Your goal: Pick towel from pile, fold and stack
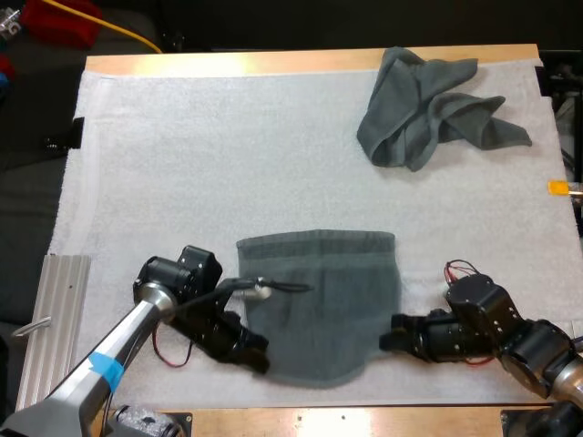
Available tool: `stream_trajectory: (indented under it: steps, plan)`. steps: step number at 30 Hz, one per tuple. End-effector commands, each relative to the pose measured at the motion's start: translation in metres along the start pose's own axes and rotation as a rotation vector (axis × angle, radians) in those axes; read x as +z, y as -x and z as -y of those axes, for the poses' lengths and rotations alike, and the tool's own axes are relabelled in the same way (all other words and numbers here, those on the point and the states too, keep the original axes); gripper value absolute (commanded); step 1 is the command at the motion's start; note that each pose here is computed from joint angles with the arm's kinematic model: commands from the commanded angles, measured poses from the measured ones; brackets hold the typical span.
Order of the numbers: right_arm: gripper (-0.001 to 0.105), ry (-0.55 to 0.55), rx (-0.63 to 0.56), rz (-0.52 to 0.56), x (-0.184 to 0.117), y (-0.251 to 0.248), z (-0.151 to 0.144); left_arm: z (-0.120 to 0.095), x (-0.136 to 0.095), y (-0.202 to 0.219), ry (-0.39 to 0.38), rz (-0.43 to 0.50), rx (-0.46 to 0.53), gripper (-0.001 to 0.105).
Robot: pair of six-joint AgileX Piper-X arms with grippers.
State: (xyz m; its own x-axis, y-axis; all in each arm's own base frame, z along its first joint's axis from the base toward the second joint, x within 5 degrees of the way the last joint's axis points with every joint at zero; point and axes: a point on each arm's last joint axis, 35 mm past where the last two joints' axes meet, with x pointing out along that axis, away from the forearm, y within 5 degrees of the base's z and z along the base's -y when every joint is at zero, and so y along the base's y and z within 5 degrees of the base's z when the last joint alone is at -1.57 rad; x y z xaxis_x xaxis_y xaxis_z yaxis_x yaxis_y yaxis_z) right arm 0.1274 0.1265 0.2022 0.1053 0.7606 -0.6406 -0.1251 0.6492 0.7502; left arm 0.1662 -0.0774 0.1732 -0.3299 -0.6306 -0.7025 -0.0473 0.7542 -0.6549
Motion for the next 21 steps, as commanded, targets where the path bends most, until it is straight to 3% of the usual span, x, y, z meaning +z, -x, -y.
stream_trajectory:
  steps: [1,12,21]
  plan:
    - [0.001,-0.001,0.024,0.029,0.004,0.001,-0.005,0.004,0.004,0.002,-0.005,0.009,-0.023,0.000]
    - [0.001,-0.101,0.048,0.075,0.023,-0.023,-0.002,0.023,0.044,0.015,-0.026,0.033,-0.030,0.000]
    - [0.001,-0.110,0.067,0.127,0.034,-0.037,0.000,0.003,0.056,0.032,0.047,0.114,-0.060,0.000]
